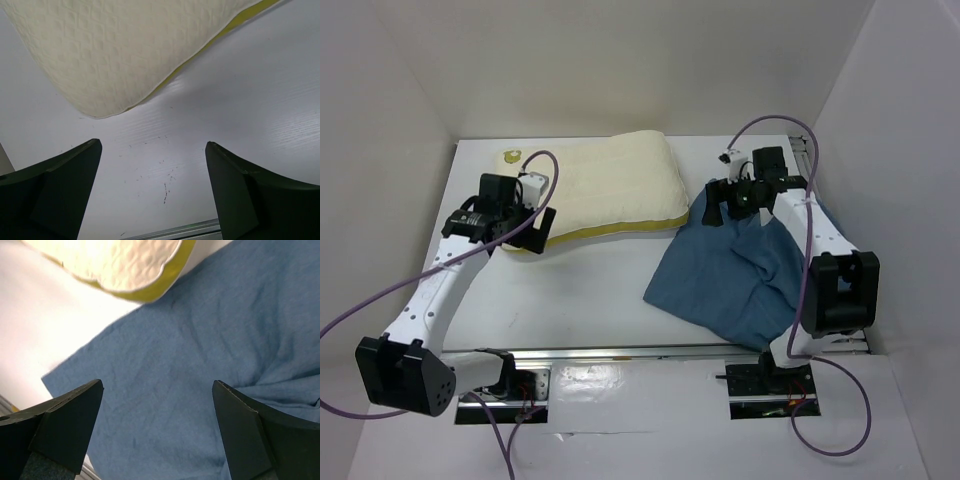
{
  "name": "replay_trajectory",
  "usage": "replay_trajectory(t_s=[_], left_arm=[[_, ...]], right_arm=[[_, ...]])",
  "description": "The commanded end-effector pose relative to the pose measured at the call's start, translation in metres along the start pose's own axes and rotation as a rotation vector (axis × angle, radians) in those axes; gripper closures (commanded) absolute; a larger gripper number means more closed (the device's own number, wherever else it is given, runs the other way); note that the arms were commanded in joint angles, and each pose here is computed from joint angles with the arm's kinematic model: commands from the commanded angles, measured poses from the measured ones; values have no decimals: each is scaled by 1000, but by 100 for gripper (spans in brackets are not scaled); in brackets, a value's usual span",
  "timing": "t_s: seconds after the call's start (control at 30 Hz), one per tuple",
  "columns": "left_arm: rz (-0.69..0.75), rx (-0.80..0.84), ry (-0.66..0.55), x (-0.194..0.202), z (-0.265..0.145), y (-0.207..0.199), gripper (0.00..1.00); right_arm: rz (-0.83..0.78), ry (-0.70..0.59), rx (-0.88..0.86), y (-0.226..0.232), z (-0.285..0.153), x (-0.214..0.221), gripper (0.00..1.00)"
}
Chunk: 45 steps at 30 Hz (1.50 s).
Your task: Put the pillow into the pillowcase
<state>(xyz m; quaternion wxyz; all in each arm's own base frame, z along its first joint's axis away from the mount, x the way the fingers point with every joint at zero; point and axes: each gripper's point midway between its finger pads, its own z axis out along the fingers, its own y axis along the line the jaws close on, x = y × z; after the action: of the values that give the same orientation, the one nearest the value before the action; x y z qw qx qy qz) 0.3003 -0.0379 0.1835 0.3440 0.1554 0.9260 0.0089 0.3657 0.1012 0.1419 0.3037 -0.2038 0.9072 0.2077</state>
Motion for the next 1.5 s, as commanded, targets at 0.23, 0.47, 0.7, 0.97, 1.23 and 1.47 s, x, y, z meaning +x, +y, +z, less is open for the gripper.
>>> replay_trajectory(t_s=[0.23,0.47,0.7,0.97,1.23,1.47], left_arm=[[76,-104,-99,-47,-19,26,1],[91,-240,-102,-52,-31,51,1],[99,-286,-45,-36,-34,56,1],[99,-304,9,-14,-28,59,1],[91,-292,11,-10,-21,56,1],[67,-211,21,-3,-10,40,1]], right_arm=[[169,-220,185,-61,45,-98,13],[223,-191,185,-86,117,-128,12],[133,-118,137,-65,192,-125,6],[-144,-93,-110,59,210,-118,4],[-236,-22,-117,95,200,-76,2],[-62,-35,55,23,100,-72,0]])
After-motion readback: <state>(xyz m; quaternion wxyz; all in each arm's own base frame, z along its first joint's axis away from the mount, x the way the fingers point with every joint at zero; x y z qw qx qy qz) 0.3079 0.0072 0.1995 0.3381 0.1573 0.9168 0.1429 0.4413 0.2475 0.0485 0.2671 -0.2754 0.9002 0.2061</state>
